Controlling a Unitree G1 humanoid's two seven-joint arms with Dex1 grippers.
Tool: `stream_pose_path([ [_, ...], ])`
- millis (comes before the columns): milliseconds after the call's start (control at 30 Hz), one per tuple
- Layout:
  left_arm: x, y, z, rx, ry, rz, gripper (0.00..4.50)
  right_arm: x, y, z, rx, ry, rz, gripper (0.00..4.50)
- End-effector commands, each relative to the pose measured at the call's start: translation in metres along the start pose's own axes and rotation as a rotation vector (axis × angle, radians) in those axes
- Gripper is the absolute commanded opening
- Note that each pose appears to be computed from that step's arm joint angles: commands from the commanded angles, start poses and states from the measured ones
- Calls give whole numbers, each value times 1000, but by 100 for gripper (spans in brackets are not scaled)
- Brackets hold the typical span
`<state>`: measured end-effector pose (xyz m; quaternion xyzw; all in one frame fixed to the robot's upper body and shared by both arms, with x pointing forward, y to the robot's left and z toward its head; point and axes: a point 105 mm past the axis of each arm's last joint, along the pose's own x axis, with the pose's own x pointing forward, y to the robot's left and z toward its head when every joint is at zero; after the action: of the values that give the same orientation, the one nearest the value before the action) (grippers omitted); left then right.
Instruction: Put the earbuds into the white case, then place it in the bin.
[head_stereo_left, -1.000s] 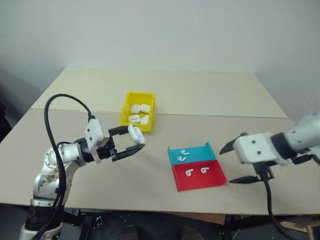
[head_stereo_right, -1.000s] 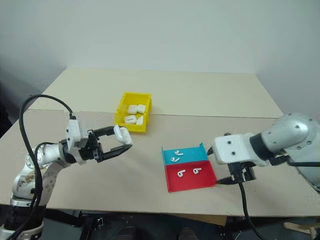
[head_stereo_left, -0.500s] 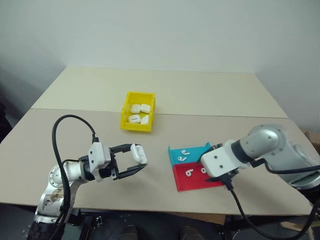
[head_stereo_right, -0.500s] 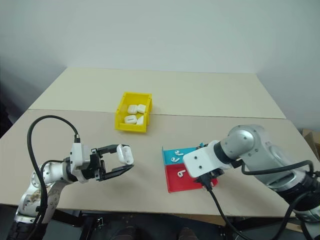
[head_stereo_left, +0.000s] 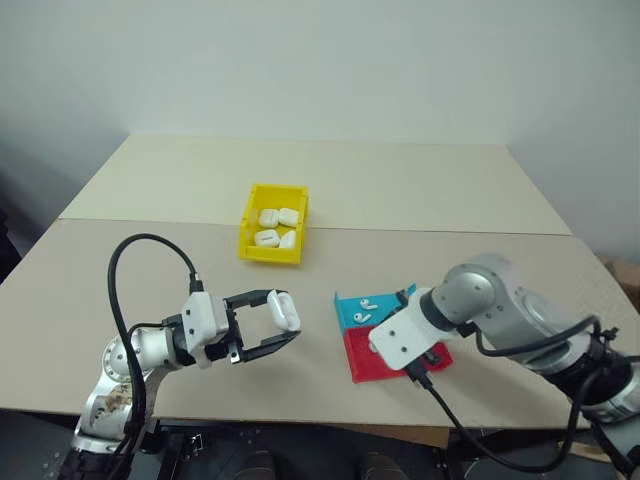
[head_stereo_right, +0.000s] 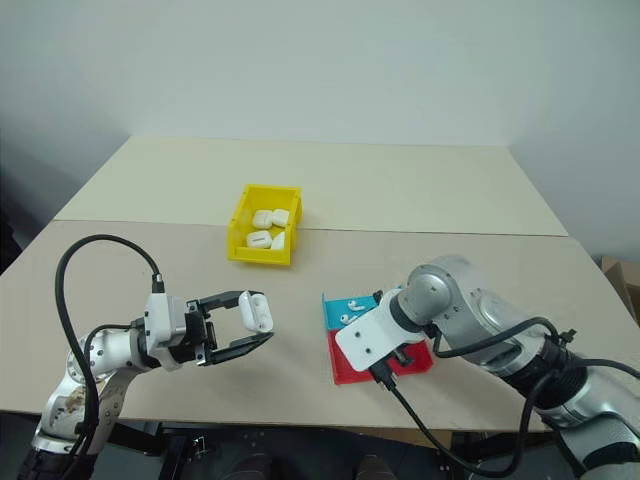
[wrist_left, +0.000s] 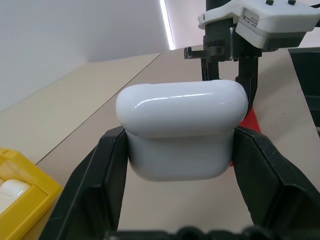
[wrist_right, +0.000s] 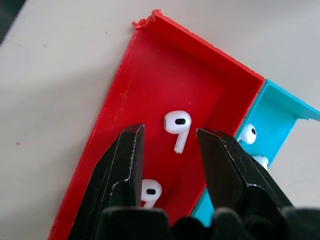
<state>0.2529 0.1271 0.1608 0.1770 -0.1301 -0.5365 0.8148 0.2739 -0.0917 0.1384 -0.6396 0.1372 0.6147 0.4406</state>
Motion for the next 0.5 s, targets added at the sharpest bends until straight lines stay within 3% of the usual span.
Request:
stream_pose_path([
  [33,2,-1,9,47,-23,2,282,-1,-7,0,-45,31,-15,207],
  [500,-1,0,6,55,10,22,282,10,-11,-2,-78,42,6,207],
])
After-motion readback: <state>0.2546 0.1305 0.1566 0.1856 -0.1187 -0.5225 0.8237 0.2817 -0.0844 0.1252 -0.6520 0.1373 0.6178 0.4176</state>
